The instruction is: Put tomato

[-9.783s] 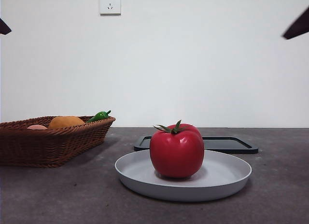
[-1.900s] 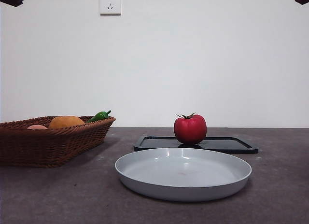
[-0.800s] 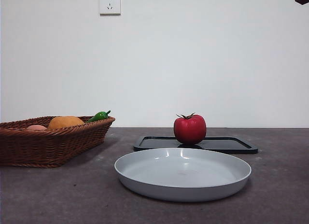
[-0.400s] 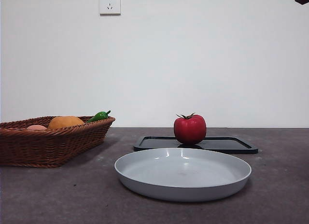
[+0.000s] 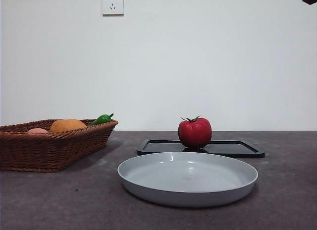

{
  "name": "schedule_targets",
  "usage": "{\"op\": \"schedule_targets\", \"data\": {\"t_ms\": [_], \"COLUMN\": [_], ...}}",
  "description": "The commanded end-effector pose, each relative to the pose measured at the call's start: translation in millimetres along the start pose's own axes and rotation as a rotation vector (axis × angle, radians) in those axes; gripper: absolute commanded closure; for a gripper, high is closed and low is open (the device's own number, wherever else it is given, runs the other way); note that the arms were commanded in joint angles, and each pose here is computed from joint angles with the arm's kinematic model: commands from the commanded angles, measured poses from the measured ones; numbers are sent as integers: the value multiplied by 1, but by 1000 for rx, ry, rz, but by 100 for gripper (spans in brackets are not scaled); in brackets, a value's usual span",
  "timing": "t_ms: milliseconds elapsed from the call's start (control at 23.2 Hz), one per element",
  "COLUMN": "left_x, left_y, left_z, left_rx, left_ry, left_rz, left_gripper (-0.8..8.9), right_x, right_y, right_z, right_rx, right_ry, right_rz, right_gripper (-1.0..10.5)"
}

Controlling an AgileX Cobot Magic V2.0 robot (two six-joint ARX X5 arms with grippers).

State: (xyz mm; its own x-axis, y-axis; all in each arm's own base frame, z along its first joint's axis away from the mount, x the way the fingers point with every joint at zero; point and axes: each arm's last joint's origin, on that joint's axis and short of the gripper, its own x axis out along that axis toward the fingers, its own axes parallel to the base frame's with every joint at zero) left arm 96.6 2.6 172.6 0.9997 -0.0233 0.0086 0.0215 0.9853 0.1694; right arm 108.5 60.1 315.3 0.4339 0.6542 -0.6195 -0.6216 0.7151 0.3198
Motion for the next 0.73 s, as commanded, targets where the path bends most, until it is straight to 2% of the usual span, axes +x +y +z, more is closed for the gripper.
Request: {"op": "schedule_targets", "data": {"t_ms": [43, 345, 475, 733], "left_x": [0, -1, -1, -1], "left_y": [-1, -3, -3, -3], "left_z": [-9, -23, -23, -23], "left_rx": [-8, -45, -84, -86], "left_ry": [44, 189, 188, 188], "left_rz": [13, -5, -3, -2], "left_gripper": [806, 806, 806, 806], "right_x": [0, 0, 0, 0], "right_y": [1, 1, 1, 1], "right_z": [3, 3, 3, 3], "right_rx": [-2, -2, -2, -2], "right_ry": [-8, -8, -8, -8], "right_rz": [5, 5, 6, 5], "right_gripper": [938, 938, 938, 938]}}
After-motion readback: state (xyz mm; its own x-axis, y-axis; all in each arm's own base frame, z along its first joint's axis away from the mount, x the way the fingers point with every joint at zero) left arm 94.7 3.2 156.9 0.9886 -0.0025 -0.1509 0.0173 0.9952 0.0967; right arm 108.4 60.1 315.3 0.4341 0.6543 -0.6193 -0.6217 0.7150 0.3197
